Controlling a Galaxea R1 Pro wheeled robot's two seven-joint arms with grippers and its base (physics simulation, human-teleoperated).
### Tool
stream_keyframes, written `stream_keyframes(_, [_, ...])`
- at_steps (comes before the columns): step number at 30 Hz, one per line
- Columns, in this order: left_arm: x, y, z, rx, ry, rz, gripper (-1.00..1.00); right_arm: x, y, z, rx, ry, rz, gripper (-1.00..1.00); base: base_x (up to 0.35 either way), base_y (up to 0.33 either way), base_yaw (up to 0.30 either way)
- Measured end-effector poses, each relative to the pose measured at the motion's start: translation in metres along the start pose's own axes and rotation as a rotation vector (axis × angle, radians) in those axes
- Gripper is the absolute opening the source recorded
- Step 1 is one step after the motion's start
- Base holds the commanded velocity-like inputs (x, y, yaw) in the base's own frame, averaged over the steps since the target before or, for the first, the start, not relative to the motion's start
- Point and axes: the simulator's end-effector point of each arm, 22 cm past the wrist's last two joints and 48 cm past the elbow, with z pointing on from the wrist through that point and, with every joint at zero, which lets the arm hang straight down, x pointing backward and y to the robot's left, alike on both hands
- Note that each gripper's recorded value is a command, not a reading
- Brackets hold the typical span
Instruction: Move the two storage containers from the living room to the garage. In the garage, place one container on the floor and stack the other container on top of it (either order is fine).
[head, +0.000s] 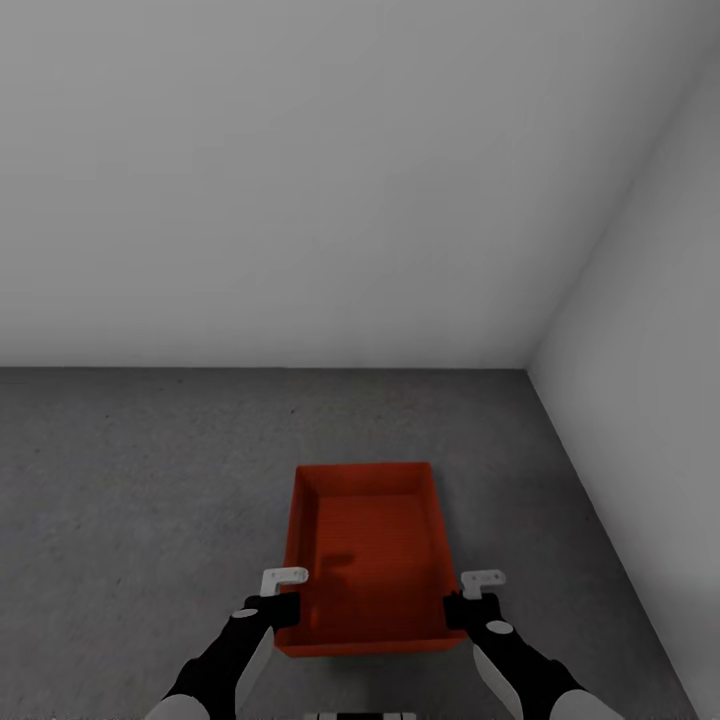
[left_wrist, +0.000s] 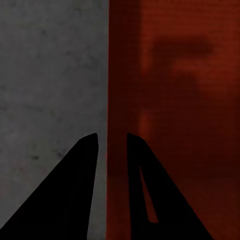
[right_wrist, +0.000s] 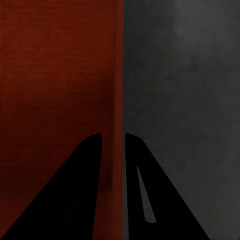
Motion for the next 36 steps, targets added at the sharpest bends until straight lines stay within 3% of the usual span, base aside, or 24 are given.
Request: stream_keyframes(36, [0.0047,0.0006,0.0034,0.000,0.011,0.000,-1.00,0.0048,-0.0001,0.0029,-0.002,0.011,0.000,-1.00,0.000,0.000,0.000])
